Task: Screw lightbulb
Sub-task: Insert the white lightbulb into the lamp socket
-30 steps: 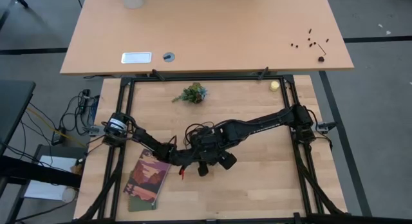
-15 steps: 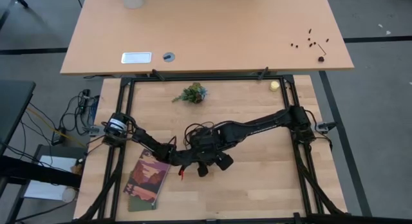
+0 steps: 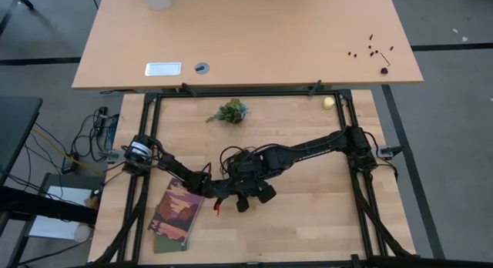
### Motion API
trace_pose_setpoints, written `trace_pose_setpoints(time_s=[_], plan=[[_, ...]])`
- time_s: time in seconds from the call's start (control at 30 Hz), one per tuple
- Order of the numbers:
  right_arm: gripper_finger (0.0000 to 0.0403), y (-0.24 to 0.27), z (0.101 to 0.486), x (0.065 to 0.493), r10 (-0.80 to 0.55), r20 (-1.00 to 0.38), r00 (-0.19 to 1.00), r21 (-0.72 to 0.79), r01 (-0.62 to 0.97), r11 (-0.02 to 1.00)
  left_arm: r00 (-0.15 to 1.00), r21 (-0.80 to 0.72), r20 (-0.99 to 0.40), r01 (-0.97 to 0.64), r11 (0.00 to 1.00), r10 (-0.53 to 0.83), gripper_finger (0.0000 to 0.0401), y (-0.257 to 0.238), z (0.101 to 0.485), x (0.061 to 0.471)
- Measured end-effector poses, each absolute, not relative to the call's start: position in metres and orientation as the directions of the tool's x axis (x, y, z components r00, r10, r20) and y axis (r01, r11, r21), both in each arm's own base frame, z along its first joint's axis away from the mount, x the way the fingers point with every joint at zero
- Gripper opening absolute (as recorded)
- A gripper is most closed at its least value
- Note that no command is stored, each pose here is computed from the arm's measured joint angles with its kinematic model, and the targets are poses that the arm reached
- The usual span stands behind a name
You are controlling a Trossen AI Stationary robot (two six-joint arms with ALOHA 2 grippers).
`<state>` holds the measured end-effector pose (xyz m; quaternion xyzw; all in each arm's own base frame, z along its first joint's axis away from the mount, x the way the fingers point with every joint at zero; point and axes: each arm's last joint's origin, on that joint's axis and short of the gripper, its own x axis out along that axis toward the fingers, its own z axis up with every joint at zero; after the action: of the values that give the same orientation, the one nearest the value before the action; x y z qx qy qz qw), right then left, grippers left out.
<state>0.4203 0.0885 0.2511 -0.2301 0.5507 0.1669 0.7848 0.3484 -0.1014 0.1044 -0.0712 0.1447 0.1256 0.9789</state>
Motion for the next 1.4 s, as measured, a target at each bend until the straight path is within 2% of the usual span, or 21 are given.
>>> trace_pose_setpoints(time_s=[0.23, 0.53, 0.93, 1.13, 1.23, 1.4], plan=[[0.0286, 0.087, 0.257, 0.414, -0.019, -0.947, 0.32, -0.153, -0.401, 0.903, 0.926, -0.103, -0.302, -0.268, 0.958, 0.227, 0.0189, -0.101, 0.104, 0.348], [0.0285, 0.085, 0.283, 0.403, 0.003, -0.928, 0.372, -0.127, -0.324, 0.937, 0.921, -0.095, -0.3, -0.289, 0.953, 0.25, 0.0188, -0.1, 0.104, 0.348], [0.0284, 0.071, 0.286, 0.408, -0.034, -0.91, 0.414, -0.141, -0.231, 0.963, 0.922, -0.096, -0.298, -0.286, 0.953, 0.247, 0.0188, -0.1, 0.104, 0.348], [0.0284, 0.066, 0.264, 0.405, -0.045, -0.93, 0.365, -0.134, -0.222, 0.966, 0.922, -0.097, -0.299, -0.284, 0.954, 0.244, 0.0188, -0.1, 0.104, 0.348], [0.0284, 0.066, 0.256, 0.409, -0.029, -0.915, 0.402, -0.125, -0.216, 0.968, 0.922, -0.097, -0.299, -0.284, 0.954, 0.244, 0.0188, -0.1, 0.104, 0.348], [0.0284, 0.07, 0.245, 0.405, -0.037, -0.924, 0.38, -0.134, -0.232, 0.963, 0.923, -0.096, -0.303, -0.278, 0.956, 0.238, 0.0189, -0.101, 0.104, 0.348]])
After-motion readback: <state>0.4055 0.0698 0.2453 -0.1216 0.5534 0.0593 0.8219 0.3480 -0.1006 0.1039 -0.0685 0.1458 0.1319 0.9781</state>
